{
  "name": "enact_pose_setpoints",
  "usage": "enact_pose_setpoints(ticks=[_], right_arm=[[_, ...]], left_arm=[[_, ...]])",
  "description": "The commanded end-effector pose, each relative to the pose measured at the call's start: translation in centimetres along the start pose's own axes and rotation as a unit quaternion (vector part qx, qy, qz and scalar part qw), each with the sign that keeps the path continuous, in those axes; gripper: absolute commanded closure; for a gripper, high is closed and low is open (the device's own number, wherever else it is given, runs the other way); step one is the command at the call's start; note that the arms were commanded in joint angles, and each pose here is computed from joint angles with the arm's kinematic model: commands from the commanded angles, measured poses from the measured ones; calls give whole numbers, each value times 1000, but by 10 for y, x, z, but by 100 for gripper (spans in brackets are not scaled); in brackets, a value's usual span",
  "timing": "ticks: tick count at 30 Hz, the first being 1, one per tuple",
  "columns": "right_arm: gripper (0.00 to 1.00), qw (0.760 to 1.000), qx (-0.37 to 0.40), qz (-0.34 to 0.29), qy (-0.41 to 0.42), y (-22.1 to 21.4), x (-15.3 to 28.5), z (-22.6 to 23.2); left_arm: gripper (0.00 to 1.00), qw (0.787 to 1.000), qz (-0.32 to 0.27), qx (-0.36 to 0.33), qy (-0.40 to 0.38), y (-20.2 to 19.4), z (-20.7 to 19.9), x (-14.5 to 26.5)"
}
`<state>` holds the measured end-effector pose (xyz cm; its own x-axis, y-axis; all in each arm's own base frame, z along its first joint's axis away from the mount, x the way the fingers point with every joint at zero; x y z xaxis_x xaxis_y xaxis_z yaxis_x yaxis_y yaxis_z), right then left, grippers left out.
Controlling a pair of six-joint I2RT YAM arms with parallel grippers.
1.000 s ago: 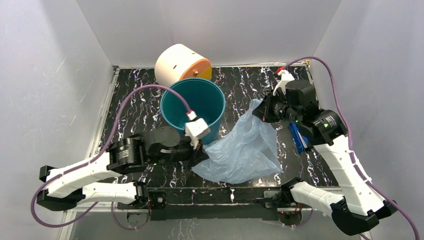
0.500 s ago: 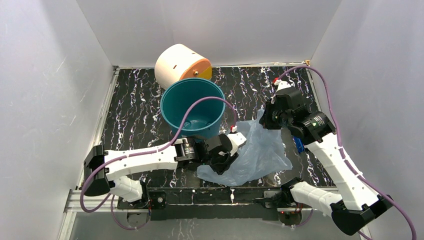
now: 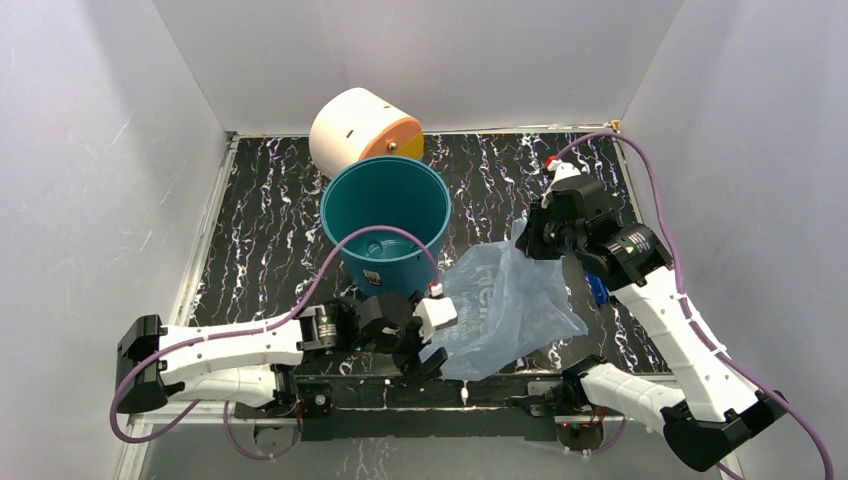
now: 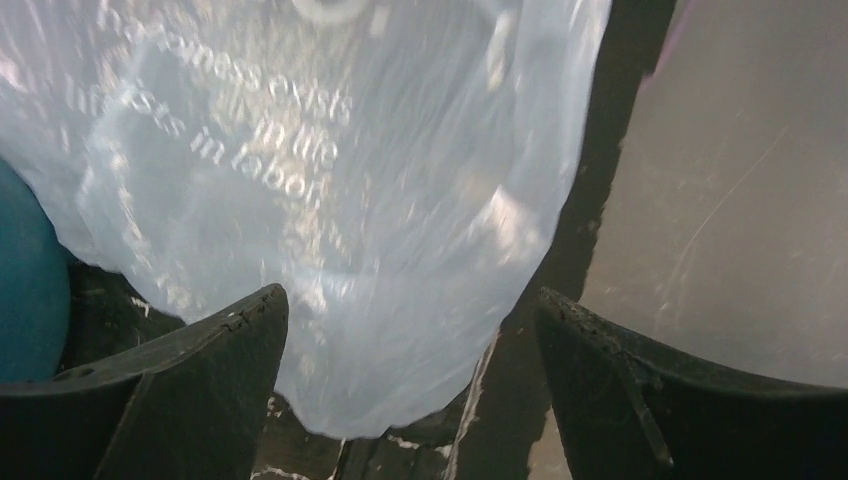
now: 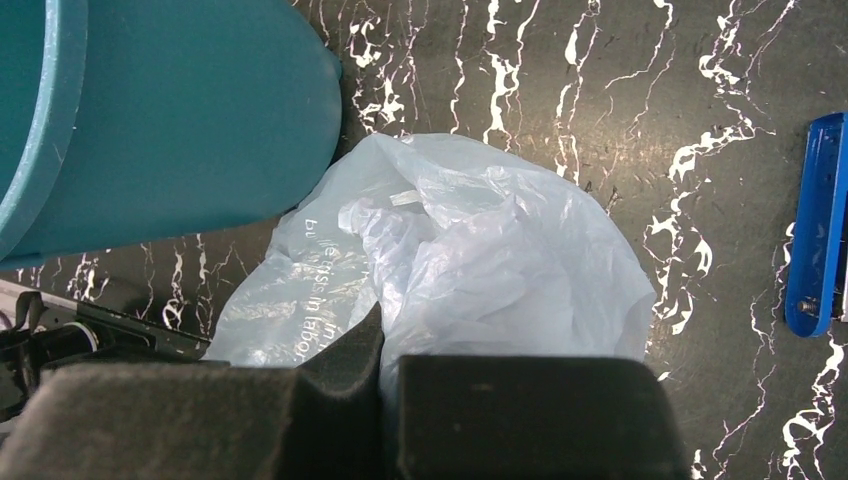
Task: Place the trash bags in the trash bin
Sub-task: Place the trash bag in the trash bin.
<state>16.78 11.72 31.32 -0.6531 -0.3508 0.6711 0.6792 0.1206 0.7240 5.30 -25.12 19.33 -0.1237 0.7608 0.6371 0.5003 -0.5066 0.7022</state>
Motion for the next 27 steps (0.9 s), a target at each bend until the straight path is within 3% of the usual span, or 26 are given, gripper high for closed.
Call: enact_pose_setpoints(ticks=[1, 5, 9, 14, 18, 21, 24, 27], right_arm=[[94, 999, -5, -41, 21, 13, 10, 5], [94, 999, -8, -46, 23, 14, 13, 5], [93, 998, -11, -51, 31, 17, 14, 8], [93, 998, -12, -50, 36, 20, 14, 10], [92, 998, -12, -55, 38, 21, 16, 10], [92, 998, -12, -58, 36, 23, 17, 10], [92, 997, -13, -64, 32, 24, 19, 9], [92, 996, -17, -84, 8, 28, 25, 4]], left_arm=[[9, 995, -44, -83, -15, -15, 4, -4], [8, 985, -120, -127, 10, -13, 8, -5], [7, 979, -112, -159, 59, -18, 15, -16], [7, 962, -154, -201, 98, -16, 15, -29], [10, 960, -135, -221, 107, -18, 16, -40], [29, 961, -132, -214, 118, -17, 16, -46], [62, 960, -147, -196, 135, -10, 16, -45], [84, 959, -166, -187, 135, 2, 11, -40]])
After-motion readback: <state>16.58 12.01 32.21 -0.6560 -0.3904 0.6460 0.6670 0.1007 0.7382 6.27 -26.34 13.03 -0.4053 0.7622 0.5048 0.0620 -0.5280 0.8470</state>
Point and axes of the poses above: each gripper's point midway between its finger pads, its own x axis back along the fingers, its own z axis along the line the jaws close on, y = z × x, the point moved 8 cm from there along x, back along the fingers, and after that the axes turned 11 degrees about x, right-handed, at the moved point
